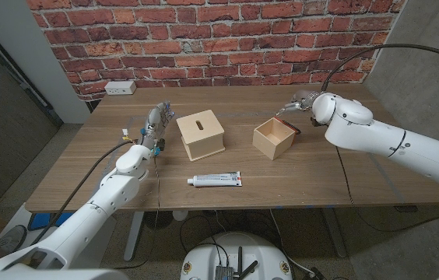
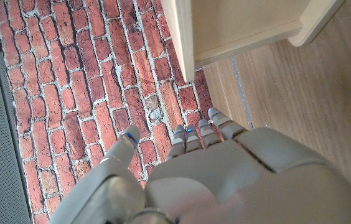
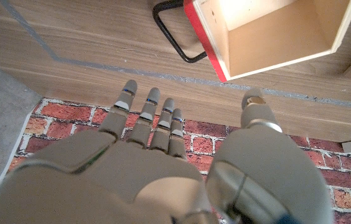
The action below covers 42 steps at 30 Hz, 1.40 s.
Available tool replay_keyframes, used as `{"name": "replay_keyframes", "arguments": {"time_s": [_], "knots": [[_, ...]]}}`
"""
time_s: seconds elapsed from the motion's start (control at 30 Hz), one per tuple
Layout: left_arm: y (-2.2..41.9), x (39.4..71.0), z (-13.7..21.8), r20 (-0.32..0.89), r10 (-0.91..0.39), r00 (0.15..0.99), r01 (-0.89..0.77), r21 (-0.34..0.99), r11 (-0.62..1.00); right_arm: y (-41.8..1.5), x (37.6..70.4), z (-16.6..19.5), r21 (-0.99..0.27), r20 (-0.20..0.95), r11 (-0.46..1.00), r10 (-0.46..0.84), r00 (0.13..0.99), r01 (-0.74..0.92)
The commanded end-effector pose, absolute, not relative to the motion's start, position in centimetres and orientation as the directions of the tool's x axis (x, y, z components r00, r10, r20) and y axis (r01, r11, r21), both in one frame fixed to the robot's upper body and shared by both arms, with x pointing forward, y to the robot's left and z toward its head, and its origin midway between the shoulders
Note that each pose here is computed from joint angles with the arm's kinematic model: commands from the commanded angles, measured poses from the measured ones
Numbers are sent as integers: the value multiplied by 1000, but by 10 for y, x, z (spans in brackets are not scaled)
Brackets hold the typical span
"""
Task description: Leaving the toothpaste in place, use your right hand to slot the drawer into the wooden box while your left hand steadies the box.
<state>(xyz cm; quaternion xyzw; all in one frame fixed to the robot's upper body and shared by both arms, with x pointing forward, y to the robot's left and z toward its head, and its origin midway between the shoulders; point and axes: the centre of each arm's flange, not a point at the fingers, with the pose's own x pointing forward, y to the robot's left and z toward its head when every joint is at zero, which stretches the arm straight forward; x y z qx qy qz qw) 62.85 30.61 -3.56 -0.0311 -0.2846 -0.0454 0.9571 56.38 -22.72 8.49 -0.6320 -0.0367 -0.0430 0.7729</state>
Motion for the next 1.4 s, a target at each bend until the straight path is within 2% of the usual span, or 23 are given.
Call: {"name": "replay_keyframes", "arguments": {"time_s": [0.03, 0.67, 1.4], "knots": [[308, 624, -38, 545, -58, 837, 93, -37, 995, -217, 565, 86, -987, 44, 156, -19, 999, 47], [308, 623, -38, 546, -62, 835, 98, -36, 995, -195, 569, 76, -998, -2, 69, -49, 999, 1], [305, 625, -45, 535, -53, 843, 97, -55, 994, -189, 583, 62, -998, 40, 35, -92, 995, 43]]}}
